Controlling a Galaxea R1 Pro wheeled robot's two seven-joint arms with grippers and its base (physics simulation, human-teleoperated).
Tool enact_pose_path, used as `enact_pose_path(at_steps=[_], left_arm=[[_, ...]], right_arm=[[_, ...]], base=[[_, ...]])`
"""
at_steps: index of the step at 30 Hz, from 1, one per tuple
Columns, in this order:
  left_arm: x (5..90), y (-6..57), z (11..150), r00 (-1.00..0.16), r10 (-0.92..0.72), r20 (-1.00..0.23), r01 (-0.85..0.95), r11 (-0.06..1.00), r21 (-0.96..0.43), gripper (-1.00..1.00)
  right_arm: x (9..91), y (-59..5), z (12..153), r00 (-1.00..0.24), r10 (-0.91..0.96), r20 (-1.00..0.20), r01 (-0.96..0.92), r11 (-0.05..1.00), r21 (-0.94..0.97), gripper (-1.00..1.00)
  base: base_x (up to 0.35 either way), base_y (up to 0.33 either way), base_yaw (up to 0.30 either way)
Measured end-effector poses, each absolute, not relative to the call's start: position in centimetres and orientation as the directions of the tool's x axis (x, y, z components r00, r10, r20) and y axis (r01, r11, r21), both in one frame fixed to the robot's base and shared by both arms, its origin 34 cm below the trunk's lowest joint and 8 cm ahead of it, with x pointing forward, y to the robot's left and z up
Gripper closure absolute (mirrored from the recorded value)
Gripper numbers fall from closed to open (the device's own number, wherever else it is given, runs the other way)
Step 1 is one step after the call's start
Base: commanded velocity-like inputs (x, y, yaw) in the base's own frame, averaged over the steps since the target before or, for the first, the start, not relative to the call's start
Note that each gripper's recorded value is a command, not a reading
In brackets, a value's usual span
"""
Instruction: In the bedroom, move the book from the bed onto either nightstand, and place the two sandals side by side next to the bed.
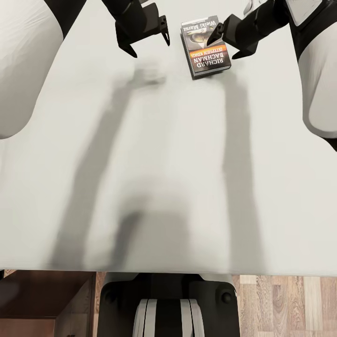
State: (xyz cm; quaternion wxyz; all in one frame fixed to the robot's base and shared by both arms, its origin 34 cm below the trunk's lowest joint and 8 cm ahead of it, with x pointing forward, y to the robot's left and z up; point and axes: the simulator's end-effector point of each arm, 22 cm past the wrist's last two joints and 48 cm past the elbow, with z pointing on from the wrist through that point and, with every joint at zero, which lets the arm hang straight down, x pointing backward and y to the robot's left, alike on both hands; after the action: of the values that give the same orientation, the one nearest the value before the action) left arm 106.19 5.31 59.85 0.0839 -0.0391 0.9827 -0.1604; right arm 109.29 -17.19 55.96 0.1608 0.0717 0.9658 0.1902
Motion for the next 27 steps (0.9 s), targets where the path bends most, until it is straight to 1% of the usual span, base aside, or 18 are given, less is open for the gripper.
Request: enact_pose_path(at_steps=[27], left_arm=[[106.21,5.29,59.89,-0.983,-0.104,-0.153,-0.050,0.945,-0.323,-1.00]], right_arm=[[109.07,-17.14,55.68,-0.940,0.200,-0.278,0.077,0.915,0.396,-1.00]], base=[[0.000,0.000,0.000]])
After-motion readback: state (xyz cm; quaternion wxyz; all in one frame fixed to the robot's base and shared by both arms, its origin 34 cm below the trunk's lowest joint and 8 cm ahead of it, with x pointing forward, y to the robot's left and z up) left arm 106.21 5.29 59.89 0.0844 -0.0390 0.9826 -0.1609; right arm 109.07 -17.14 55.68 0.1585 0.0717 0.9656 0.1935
